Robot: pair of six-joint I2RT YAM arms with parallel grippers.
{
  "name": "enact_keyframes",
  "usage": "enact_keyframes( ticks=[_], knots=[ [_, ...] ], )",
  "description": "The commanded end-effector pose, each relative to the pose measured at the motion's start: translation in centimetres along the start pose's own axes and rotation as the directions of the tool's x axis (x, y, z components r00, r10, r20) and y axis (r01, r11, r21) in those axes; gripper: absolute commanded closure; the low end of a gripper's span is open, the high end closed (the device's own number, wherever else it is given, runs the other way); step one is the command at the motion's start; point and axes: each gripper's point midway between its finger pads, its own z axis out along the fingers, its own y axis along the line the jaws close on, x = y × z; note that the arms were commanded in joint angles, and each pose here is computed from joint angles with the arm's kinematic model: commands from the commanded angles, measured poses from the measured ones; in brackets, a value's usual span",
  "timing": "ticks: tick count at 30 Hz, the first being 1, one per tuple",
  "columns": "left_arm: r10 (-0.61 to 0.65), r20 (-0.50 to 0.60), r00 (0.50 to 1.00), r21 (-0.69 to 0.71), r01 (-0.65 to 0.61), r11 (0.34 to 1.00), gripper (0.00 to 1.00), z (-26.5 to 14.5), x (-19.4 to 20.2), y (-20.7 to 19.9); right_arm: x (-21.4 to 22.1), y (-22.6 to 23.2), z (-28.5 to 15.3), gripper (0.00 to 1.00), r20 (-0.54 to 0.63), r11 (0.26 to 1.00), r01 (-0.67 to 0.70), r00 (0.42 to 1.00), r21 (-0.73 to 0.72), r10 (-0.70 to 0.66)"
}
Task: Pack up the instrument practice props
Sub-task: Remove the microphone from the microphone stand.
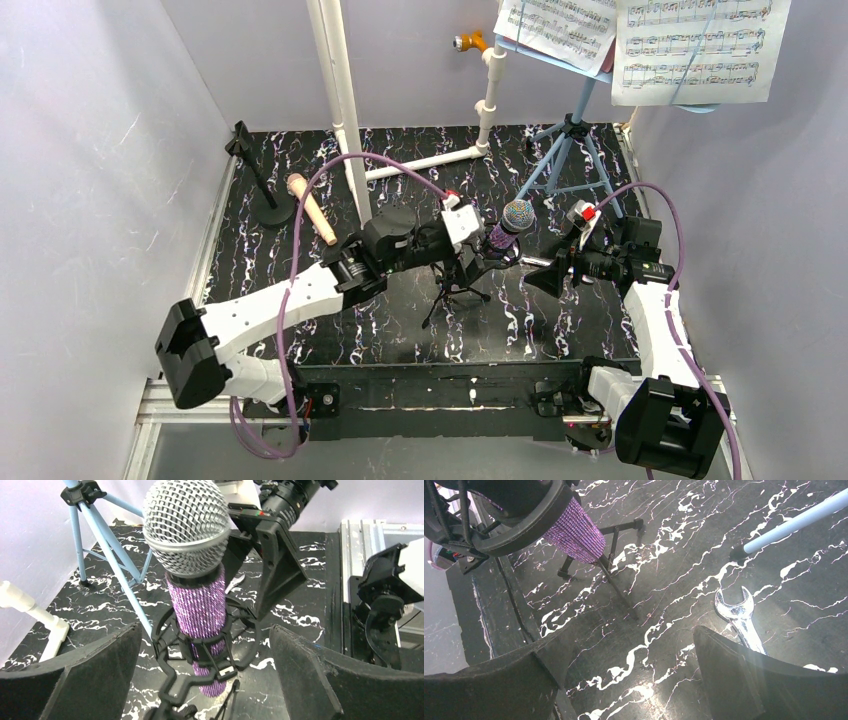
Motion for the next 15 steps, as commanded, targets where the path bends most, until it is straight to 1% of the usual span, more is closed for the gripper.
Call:
enact_keyframes(
  ticks=[1, 5, 15],
  knots=[
    [-0.030, 0.119, 0.992, 0.026, 0.027, 0.999, 0.02, 1.4, -3.8, 0.9, -0.4, 0.1, 0.0, 0.01, 0.012, 0.999, 0.038, 0.999, -0.007, -0.038],
    [-0.066, 0.119, 0.991, 0.034, 0.062, 0.997, 0.03, 2.6, -3.2, 1.1, -0.4, 0.2, 0.0, 0.02, 0.012, 0.999, 0.038, 0.999, -0.008, -0.038],
    [-0.125, 0.122, 0.985, 0.041, 0.121, 0.992, 0.13, 4.2, -2.6, 1.9, -0.5, 0.2, 0.0, 0.02, 0.013, 0.999, 0.040, 0.999, -0.010, -0.039]
  ],
)
